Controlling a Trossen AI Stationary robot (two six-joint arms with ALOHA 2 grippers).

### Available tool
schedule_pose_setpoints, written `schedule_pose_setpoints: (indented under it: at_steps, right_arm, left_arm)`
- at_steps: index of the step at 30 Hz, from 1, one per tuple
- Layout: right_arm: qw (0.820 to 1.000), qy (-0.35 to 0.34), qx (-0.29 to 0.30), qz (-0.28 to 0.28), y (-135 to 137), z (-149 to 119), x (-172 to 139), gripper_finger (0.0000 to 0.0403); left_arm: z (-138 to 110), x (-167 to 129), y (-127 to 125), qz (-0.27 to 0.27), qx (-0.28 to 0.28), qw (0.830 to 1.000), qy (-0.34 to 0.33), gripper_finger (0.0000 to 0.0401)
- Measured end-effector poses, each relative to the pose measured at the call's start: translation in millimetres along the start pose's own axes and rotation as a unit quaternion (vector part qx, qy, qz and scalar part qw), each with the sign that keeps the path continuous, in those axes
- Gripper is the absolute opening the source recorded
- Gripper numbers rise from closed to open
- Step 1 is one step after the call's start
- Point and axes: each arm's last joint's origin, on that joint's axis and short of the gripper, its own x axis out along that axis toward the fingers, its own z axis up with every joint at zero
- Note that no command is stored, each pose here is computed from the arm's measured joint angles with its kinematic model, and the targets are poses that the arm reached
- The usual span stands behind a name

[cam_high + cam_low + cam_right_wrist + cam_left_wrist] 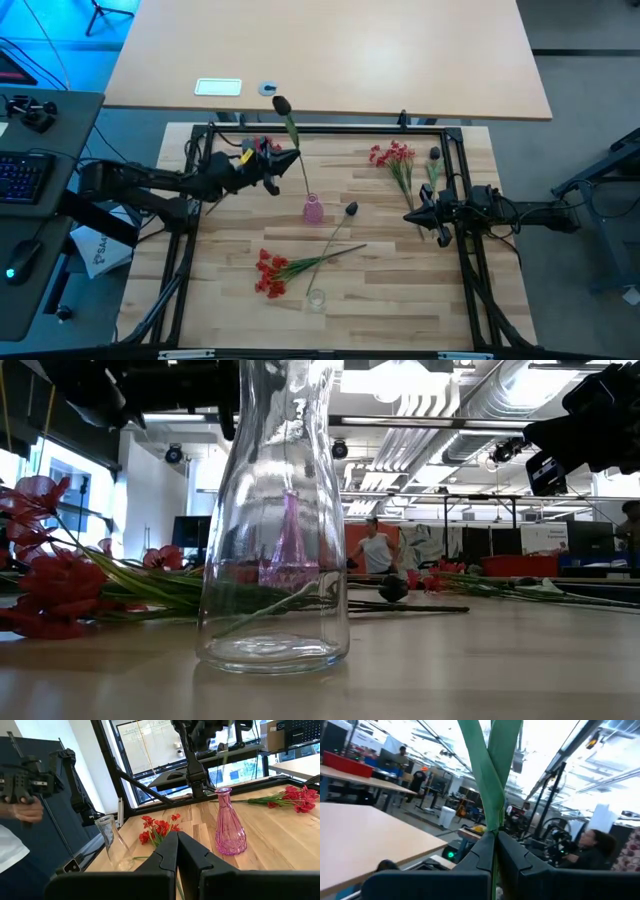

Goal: Sort flowers into vase by color
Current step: Put the top left black flower into the transparent vase

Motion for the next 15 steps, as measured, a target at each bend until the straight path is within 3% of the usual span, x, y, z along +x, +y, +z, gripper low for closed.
schedule_pose_setpoints:
  at_steps: [9, 12, 15]
  right_arm:
    - [1.0, 0.0, 0.0, 0.0, 0, 0, 0, 0.0]
    - [1.0, 0.0, 0.0, 0.0, 0, 0, 0, 0.0]
    - [1.0, 0.0, 0.0, 0.0, 0, 0, 0, 0.0]
  left_arm:
    - [-10, 5, 3, -0.027, -0.031, 0.999, -0.002, 0.0]
    - [2, 3, 0, -0.045, -0.037, 0.997, -0.046, 0.0]
    - [19, -2, -8, -0.105, -0.061, 0.989, -0.08, 0.0]
